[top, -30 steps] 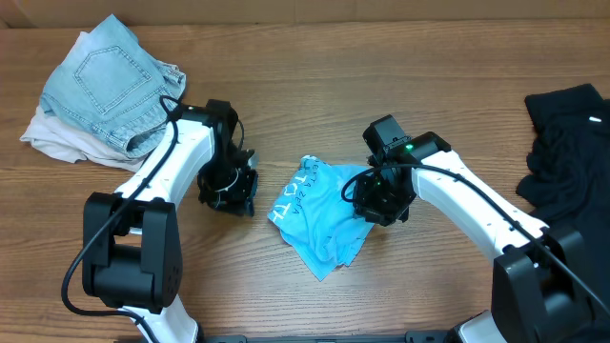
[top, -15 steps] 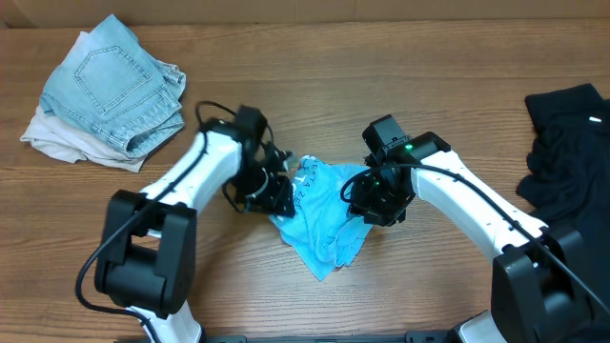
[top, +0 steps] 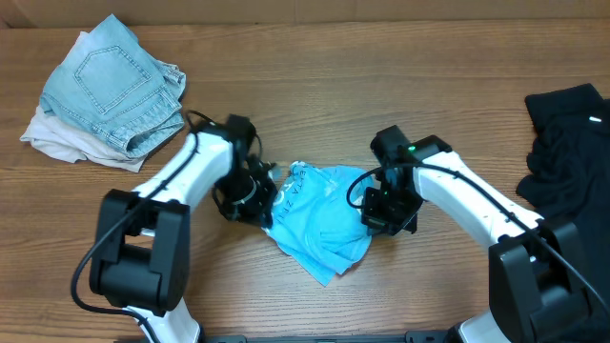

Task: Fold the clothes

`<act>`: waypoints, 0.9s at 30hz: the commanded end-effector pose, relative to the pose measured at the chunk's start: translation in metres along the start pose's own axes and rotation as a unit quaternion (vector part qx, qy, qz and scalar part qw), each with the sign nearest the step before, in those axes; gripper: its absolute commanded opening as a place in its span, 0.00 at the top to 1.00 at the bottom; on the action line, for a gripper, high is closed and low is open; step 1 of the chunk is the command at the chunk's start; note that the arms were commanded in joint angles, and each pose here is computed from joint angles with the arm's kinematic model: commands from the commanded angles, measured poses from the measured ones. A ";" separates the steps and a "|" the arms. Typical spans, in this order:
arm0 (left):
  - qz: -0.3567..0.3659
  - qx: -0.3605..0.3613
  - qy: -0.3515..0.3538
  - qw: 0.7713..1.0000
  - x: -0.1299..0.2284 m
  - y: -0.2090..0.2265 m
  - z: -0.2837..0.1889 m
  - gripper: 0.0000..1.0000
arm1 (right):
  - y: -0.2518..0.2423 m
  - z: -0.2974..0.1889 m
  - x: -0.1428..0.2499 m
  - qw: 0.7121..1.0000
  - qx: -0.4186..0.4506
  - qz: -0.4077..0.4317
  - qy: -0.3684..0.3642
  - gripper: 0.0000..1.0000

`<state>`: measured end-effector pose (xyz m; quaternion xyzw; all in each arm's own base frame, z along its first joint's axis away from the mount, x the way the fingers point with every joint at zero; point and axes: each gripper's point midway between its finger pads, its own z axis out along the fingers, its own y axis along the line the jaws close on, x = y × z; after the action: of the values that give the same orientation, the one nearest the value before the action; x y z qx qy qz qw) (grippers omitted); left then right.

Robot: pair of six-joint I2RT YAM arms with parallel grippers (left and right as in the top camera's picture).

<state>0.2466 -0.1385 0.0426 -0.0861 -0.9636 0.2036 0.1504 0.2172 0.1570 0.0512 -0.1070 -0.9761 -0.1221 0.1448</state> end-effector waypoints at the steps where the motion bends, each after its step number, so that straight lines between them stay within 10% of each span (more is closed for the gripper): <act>1: -0.010 -0.028 -0.031 0.999 -0.015 0.017 -0.028 0.96 | -0.003 -0.017 -0.011 0.999 0.016 -0.017 -0.035 0.96; 4: -0.010 -0.030 -0.030 0.999 -0.015 0.020 -0.035 0.96 | -0.012 -0.017 -0.011 0.998 0.039 -0.013 -0.040 0.96; 8: -0.013 -0.029 -0.023 0.999 -0.011 0.020 -0.035 0.96 | -0.010 -0.017 -0.013 0.998 0.035 -0.014 -0.042 0.49; 10: -0.017 -0.034 -0.013 0.999 -0.006 0.021 -0.035 0.95 | -0.001 -0.018 -0.017 0.998 0.014 -0.021 -0.049 0.49; 13: -0.021 -0.032 -0.006 0.999 -0.002 0.021 -0.035 0.50 | 0.025 -0.019 -0.022 0.996 -0.050 -0.057 -0.053 0.49; 16: -0.006 -0.005 -0.011 1.000 -0.005 0.011 -0.036 0.34 | 0.057 -0.026 -0.023 0.985 -0.133 -0.101 -0.051 0.54; 19: 0.002 -0.004 -0.026 1.000 -0.013 0.010 -0.041 0.16 | 0.075 -0.030 -0.028 0.976 -0.168 -0.123 -0.063 0.79; 27: 0.085 0.013 -0.137 0.987 -0.069 -0.001 -0.047 0.01 | 0.070 -0.002 -0.037 0.984 -0.163 -0.059 -0.043 0.93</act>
<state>0.3154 -0.1293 0.0611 -0.1121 -0.9697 0.2154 0.0274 0.2789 0.2141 0.0721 -0.0379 -0.9570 -0.2854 0.0366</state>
